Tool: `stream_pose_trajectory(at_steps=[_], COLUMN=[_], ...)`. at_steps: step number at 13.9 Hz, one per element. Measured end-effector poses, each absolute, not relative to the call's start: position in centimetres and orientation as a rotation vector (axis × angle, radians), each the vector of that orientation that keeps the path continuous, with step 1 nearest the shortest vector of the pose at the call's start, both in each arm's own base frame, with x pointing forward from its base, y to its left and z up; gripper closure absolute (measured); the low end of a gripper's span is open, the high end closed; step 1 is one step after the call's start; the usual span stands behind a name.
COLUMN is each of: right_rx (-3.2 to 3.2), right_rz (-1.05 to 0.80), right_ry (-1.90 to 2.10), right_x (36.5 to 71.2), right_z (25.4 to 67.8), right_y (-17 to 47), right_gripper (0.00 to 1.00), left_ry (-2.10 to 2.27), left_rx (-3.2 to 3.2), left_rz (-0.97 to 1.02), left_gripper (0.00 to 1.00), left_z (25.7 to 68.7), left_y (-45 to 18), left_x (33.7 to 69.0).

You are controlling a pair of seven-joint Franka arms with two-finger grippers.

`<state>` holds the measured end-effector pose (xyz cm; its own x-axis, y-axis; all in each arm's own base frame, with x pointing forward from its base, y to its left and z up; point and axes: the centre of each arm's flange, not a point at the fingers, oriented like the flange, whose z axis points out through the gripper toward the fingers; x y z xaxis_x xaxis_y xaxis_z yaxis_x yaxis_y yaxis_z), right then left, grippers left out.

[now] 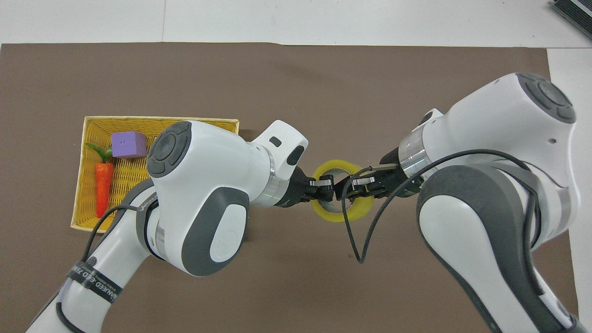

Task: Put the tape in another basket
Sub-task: 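Grasp the tape with the right gripper while the left gripper holds it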

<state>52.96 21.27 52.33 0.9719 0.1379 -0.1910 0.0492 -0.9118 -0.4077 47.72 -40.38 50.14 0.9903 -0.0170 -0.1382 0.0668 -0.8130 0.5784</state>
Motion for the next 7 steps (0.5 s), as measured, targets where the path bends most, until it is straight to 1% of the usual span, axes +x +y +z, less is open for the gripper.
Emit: stream_pose_trajectory(at_steps=[1, 2, 4, 5, 6, 7], right_rx=[-2.714, -2.714, -2.714, -2.714, -2.714, -2.714], right_rz=[0.309, 0.313, 0.317, 0.319, 0.320, 0.319], right_ry=[-0.125, -0.114, -0.114, -0.117, -0.119, -0.116], right_x=[53.0, 53.1, 53.1, 53.1, 53.0, 53.1], right_z=[52.0, 51.8, 51.7, 51.6, 51.6, 51.6], right_y=[20.9, 20.5, 20.5, 20.7, 20.8, 20.7], right_gripper=[0.78, 0.83, 0.95, 1.00, 1.00, 1.00], left_ry=[0.051, 0.085, 0.145, 0.162, 0.172, 0.177], left_rx=[2.500, 2.463, 2.400, 2.383, 2.373, 2.367], left_rz=[-0.155, -0.129, -0.073, -0.059, -0.058, -0.057], left_gripper=[0.58, 0.49, 0.27, 0.11, 0.01, 0.00], left_z=[50.7, 51.4, 52.3, 52.4, 52.5, 52.7], left_y=[-40.2, -40.0, -39.7, -39.7, -39.6, -39.5], left_x=[47.9, 48.2, 48.2, 48.1, 48.0, 48.0])
